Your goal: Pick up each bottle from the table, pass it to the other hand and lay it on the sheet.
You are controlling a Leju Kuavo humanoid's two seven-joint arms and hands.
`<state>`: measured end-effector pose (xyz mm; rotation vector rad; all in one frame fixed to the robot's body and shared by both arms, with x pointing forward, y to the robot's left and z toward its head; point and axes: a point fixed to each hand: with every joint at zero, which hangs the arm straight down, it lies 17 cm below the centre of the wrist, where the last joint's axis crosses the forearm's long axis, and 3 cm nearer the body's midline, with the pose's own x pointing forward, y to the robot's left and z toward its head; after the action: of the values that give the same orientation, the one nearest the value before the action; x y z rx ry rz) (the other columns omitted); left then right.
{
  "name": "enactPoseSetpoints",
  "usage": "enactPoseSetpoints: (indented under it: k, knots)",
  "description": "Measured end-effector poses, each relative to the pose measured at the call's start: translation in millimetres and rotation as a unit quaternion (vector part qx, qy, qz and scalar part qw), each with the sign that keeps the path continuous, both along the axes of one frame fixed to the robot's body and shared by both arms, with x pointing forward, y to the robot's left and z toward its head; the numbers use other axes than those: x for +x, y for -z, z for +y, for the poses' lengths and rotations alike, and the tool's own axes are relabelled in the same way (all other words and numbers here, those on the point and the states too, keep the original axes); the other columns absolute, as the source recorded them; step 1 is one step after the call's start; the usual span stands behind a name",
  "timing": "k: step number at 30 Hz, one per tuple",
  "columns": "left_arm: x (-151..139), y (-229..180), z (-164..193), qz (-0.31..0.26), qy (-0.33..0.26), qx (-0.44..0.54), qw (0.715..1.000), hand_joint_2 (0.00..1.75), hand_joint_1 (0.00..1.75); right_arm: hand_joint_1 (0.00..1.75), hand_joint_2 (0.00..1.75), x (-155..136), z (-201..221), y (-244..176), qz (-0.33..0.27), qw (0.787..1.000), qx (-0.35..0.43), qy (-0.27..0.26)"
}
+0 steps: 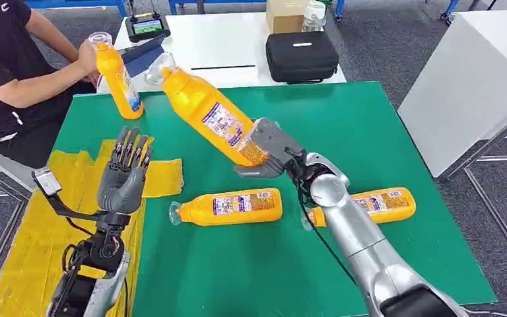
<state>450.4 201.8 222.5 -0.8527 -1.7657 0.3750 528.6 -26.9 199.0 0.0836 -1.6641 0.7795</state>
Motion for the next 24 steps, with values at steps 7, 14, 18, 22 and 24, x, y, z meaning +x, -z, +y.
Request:
enactPoseSetpoints:
  k: [7, 14, 18, 22, 24]
  knots:
    - [2, -6, -10, -0.002, 0.008, -0.003, 1.000, 1.75, 0.00, 1.75, 1.75, -18, 68, 5, 0.010, 0.998, -0.035, -0.049]
    - [3, -8, -12, -0.002, 0.009, -0.006, 1.000, 1.75, 0.00, 1.75, 1.75, -31, 96, 14, 0.017, 0.996, -0.056, -0.071]
    - [4, -10, -13, -0.001, 0.012, -0.011, 1.000, 1.75, 0.00, 1.75, 1.75, -41, 110, 21, 0.011, 0.993, -0.082, -0.083]
    - [4, -14, -14, -0.001, 0.013, -0.016, 1.000, 1.75, 0.00, 1.75, 1.75, -52, 128, 25, 0.003, 0.990, -0.104, -0.093]
    - [4, -15, -14, -0.002, 0.014, -0.016, 1.000, 1.75, 0.00, 1.75, 1.75, -57, 134, 26, -0.001, 0.989, -0.111, -0.098]
